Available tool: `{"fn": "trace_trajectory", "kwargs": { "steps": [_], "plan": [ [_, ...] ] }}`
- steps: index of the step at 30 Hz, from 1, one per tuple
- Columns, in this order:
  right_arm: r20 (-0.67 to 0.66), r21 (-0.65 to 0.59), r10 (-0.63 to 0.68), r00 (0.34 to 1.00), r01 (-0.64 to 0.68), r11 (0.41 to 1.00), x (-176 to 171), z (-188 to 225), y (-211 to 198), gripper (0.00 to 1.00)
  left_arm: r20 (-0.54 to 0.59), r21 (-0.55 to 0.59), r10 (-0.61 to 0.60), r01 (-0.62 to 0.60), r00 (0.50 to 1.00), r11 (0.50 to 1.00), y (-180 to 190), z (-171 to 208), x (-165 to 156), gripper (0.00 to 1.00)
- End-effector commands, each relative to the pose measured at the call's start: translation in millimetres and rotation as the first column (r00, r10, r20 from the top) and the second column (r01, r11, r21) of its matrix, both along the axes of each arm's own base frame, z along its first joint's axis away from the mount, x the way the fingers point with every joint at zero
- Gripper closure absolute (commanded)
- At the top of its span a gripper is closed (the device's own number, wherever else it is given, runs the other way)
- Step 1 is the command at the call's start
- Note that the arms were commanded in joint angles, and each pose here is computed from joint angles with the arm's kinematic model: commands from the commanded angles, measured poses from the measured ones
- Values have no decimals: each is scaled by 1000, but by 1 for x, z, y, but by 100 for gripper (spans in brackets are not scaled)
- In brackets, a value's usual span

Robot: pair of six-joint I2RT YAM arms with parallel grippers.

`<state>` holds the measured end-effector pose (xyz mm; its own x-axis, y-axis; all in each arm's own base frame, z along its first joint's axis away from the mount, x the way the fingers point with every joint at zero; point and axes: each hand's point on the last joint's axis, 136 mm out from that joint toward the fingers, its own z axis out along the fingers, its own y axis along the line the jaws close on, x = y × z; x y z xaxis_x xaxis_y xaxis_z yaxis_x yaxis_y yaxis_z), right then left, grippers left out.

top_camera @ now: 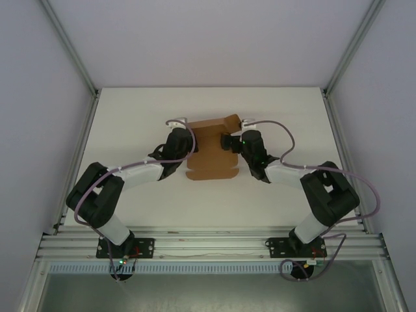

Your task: Assemble paper box

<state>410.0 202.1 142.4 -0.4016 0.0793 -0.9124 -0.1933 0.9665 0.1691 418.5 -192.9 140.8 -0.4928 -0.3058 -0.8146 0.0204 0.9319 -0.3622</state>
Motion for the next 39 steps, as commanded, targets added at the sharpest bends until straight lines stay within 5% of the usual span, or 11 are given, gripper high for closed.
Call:
{"fn": "trace_trajectory", "kwargs": {
  "steps": [1, 12, 18, 21, 26, 30, 39],
  "plan": [
    [63, -12, -103, 993, 104, 994, 1, 22, -21, 0, 66, -62, 2, 2, 998, 998, -2, 27, -1, 100],
    [16, 23, 111, 994, -111, 994, -67, 65, -45, 0, 42, 33, -3, 2, 999, 999, 7, 20, -6, 100],
    [19, 121, -72, 997, 69, 990, -56, 99, -107, 1, 43, 39, -51, 49, 998, 998, 1, 19, -9, 100],
    [-20, 137, -45, 999, 47, 989, -42, 100, -121, 8, 43, 44, -59, 57, 997, 997, 1, 19, -11, 100],
    [-139, 122, 184, 973, -167, 978, -26, 83, -91, 23, 49, 44, -68, 66, 996, 997, 0, 22, -13, 100],
    [-216, 199, 414, 885, -375, 906, -35, 71, -55, 34, 47, 57, -65, 62, 997, 996, 2, 24, -13, 100],
    [-190, 172, 640, 745, -616, 769, -62, 66, -9, 39, 33, 60, -83, 80, 996, 995, -4, 20, -9, 100]
  ]
}}
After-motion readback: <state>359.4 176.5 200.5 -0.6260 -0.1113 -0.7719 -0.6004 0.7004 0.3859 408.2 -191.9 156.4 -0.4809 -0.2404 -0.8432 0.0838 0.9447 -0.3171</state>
